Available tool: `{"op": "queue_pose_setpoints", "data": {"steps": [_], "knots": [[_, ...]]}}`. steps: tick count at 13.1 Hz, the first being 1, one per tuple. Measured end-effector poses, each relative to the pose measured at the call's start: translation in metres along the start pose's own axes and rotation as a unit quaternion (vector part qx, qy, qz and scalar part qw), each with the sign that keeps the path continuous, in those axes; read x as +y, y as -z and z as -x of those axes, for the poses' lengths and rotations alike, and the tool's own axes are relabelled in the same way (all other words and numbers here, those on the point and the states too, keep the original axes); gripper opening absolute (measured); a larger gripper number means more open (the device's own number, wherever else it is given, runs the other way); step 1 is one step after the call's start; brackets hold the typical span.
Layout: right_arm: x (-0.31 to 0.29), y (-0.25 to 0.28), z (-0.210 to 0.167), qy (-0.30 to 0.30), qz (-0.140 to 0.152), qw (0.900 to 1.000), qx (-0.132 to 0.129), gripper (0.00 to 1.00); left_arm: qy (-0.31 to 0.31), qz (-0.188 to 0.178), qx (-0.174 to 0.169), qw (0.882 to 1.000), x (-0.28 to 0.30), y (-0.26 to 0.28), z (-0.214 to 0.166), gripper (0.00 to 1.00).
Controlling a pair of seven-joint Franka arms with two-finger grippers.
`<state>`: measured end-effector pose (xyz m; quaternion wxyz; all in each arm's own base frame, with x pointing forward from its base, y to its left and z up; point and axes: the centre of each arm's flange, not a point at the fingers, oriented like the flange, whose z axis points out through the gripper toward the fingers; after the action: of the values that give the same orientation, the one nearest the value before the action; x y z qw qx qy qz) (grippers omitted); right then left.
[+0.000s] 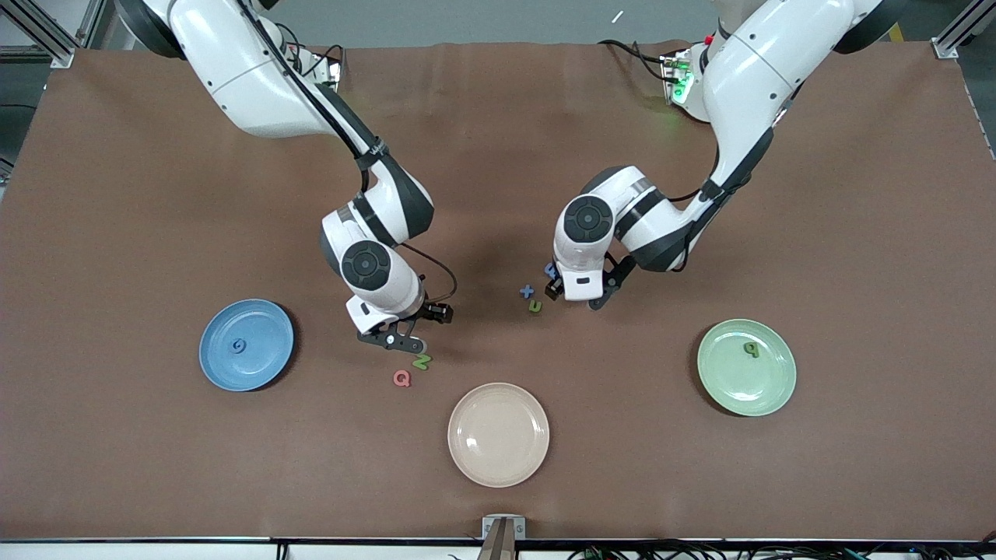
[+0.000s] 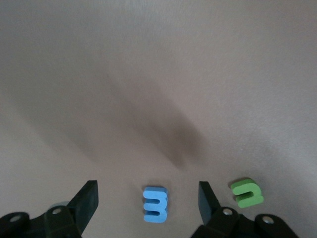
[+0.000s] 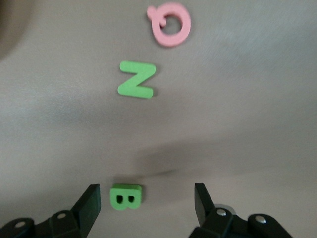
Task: Sort uppercase to blue plate, lowercase to green plate
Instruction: 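Grasp the blue m with the left gripper while the right gripper grasps green B, then drop the m on the green plate while the right gripper drops B on blue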
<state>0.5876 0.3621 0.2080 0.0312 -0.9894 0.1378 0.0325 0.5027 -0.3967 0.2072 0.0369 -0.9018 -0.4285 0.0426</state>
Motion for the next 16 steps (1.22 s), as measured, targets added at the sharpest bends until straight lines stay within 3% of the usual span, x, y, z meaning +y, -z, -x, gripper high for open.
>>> {"op": "queue_pose_setpoints", "data": {"steps": [5, 10, 11, 12, 13, 15, 16], "knots": [[-0.018, -0.03, 0.026, -0.012, 0.001, 1.0, -0.004, 0.85, 0.013, 0.008, 0.001, 1.0, -0.015, -0.029, 0.018, 0.81], [-0.02, -0.033, 0.031, -0.009, 0.002, 1.0, -0.004, 0.78, -0.001, 0.017, 0.006, 1.0, -0.016, -0.036, 0.027, 0.65], [-0.02, -0.033, 0.031, -0.009, 0.002, 1.0, -0.004, 0.71, -0.002, 0.018, 0.005, 1.0, -0.016, -0.037, 0.027, 0.65], [-0.02, -0.033, 0.031, -0.009, 0.002, 1.0, -0.004, 0.71, -0.002, 0.02, 0.005, 1.0, -0.016, -0.037, 0.028, 0.6], [-0.02, -0.033, 0.031, -0.009, 0.002, 1.0, -0.004, 0.63, -0.003, 0.02, 0.005, 1.0, -0.016, -0.037, 0.028, 0.6], [-0.019, -0.031, 0.031, -0.01, 0.002, 1.0, -0.003, 0.39, -0.007, 0.026, 0.004, 1.0, -0.014, -0.035, 0.032, 0.37], [-0.02, -0.031, 0.03, -0.01, 0.001, 1.0, -0.002, 0.33, -0.008, 0.027, 0.005, 1.0, -0.014, -0.034, 0.033, 0.26]]}}
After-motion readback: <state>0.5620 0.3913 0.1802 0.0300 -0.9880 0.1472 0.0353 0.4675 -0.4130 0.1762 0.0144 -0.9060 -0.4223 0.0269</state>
